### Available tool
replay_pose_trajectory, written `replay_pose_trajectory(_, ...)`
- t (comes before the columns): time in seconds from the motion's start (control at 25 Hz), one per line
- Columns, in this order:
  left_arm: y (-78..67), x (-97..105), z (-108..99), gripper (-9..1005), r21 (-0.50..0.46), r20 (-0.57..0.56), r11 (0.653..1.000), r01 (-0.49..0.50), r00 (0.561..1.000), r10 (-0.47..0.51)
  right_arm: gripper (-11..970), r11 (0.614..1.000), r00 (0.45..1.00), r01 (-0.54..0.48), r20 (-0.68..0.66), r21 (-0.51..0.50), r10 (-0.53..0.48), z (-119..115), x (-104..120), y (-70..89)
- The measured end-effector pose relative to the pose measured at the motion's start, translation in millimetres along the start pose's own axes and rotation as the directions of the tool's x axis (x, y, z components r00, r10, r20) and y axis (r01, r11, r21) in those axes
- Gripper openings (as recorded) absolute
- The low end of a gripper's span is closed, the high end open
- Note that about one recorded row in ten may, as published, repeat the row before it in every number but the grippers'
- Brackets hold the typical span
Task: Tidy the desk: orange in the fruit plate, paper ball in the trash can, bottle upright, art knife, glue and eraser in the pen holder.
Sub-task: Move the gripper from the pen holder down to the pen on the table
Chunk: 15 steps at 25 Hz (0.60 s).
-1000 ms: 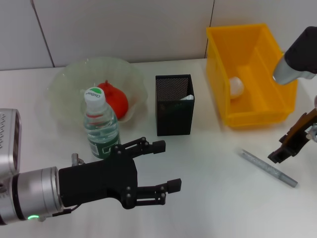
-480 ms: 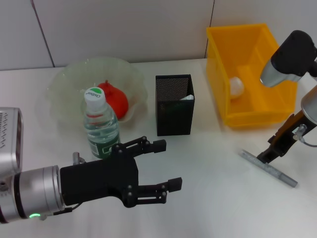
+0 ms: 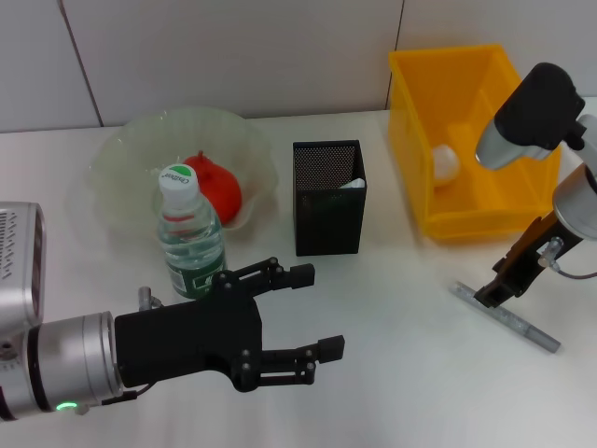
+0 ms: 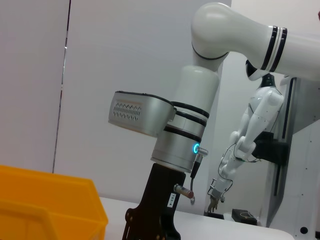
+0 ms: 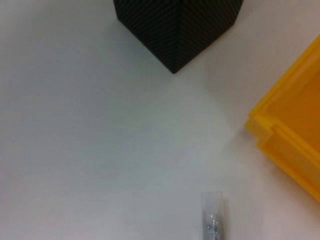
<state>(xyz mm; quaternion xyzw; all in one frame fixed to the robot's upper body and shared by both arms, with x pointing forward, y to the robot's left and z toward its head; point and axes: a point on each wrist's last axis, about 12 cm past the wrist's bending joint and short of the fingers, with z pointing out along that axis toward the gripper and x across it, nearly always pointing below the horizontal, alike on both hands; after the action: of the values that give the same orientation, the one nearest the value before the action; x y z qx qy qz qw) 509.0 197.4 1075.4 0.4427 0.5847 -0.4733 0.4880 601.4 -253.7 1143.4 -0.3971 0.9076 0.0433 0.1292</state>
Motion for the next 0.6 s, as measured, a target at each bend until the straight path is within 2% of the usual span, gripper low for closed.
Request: replay_pose_trajectory(0.6, 0.1, 0, 0, 869, 0.001, 0.000, 1.000, -0.002, 1.000, 0.002, 463, 1.000, 1.000, -0.004, 0.014, -0.004, 0.004, 11, -3, 2.9)
